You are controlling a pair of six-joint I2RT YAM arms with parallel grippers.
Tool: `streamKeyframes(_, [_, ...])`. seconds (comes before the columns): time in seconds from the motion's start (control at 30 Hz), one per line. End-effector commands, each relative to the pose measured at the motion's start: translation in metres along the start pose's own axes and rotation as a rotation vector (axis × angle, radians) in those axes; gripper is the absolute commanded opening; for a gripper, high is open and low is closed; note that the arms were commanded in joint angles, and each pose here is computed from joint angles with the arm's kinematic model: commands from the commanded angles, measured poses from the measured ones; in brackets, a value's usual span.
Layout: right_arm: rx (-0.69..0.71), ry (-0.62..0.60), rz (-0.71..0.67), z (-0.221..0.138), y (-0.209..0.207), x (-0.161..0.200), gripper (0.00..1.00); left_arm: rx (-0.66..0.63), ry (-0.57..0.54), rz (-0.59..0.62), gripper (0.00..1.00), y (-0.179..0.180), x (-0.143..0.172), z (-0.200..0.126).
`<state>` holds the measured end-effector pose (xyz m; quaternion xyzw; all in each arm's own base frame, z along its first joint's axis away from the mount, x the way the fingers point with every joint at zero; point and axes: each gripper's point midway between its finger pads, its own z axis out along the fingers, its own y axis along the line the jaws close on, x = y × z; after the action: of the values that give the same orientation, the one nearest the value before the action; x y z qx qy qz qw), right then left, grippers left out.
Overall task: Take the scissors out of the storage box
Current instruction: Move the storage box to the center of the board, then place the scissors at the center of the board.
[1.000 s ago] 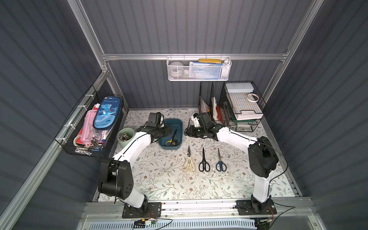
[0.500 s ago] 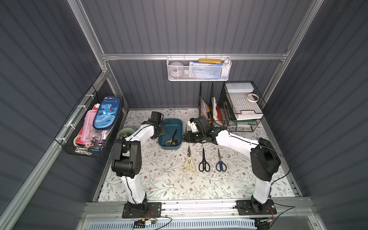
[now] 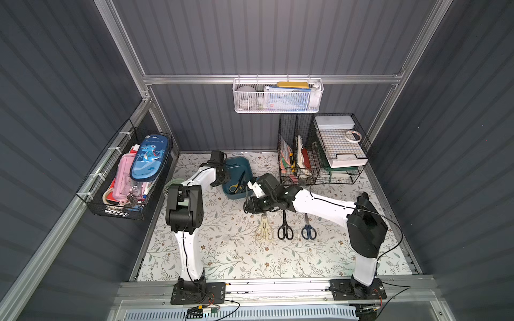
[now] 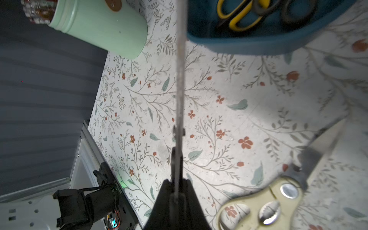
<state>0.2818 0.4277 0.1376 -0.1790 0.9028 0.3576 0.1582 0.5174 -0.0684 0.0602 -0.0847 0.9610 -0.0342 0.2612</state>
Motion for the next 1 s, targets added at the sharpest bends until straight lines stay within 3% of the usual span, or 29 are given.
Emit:
streamKeyframes(0.0, [-0.036,0.037,0.025,0.013,0.018,0.024,0.10,0.000,0.010,0.004,0.11,0.000,-0.006,0.007])
streamKeyframes(0.13, [-0.087,0.065,0.092,0.039,0.028,0.045,0.10,0.017,-0.020,0.014,0.30,-0.003,-0.014,-0.008])
streamKeyframes(0.27, [-0.084,0.068,0.152,0.052,0.021,0.051,0.10,0.042,-0.100,0.023,0.39,-0.006,-0.032,-0.050])
streamKeyframes(0.53, [-0.040,0.164,0.226,0.080,0.002,0.079,0.10,0.071,-0.239,0.057,0.43,-0.011,-0.062,-0.112])
streamKeyframes(0.8, [0.046,0.150,0.291,0.085,-0.021,0.086,0.11,0.094,-0.246,0.062,0.43,-0.014,-0.057,-0.123])
streamKeyframes(0.97, [0.063,0.182,0.302,0.088,-0.027,0.095,0.20,0.101,-0.246,0.063,0.43,-0.015,-0.057,-0.123])
